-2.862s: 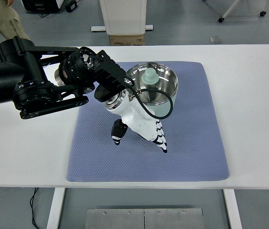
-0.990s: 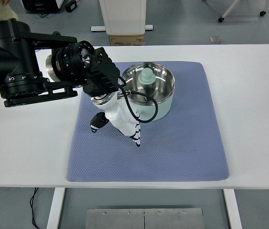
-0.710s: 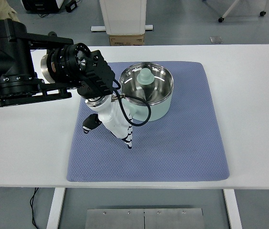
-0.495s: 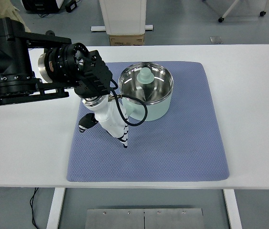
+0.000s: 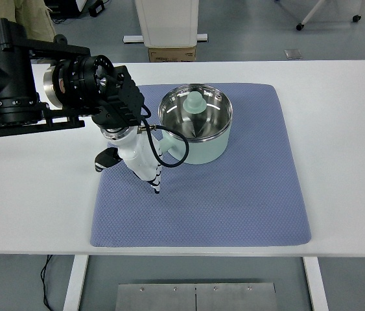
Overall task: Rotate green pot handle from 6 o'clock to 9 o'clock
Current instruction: 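Keep pushing the handle with the left hand until it points toward the left arm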
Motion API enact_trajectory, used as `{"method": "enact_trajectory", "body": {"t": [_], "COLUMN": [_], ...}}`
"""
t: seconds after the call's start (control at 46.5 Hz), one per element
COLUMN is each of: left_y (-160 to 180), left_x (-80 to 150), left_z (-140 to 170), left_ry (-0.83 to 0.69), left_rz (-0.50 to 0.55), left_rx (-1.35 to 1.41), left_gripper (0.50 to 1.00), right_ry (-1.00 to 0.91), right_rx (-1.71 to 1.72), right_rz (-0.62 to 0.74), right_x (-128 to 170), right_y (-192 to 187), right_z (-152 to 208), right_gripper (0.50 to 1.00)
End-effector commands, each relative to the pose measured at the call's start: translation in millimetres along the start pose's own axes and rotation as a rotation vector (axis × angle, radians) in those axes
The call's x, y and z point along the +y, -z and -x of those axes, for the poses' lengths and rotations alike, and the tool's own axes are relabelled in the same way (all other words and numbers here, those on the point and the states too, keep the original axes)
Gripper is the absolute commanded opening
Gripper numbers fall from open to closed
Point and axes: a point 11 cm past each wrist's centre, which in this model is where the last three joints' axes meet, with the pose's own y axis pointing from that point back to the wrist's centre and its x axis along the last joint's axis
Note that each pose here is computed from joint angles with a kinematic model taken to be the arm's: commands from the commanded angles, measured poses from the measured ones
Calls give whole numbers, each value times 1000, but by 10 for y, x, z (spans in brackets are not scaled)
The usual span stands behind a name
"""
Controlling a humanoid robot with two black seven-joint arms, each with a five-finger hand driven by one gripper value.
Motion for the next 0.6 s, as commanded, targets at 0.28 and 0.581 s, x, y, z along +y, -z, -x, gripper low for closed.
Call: {"method": "enact_trajectory", "body": {"t": [0.28,0.581], "left_y": [98,119], "left_x": [52,65], "left_z": [153,235], "left_ry": [73,108], "left_rz": [-57,-64], "left_rx": [-55,-56], "left_gripper": [1000,1000], "right_ry": [0,0], "right_rx": [0,0], "right_rz": [0,0], "right_x": [0,0], "right_y": [2,2], "right_z": [0,0], "right_gripper": [1000,1000]}}
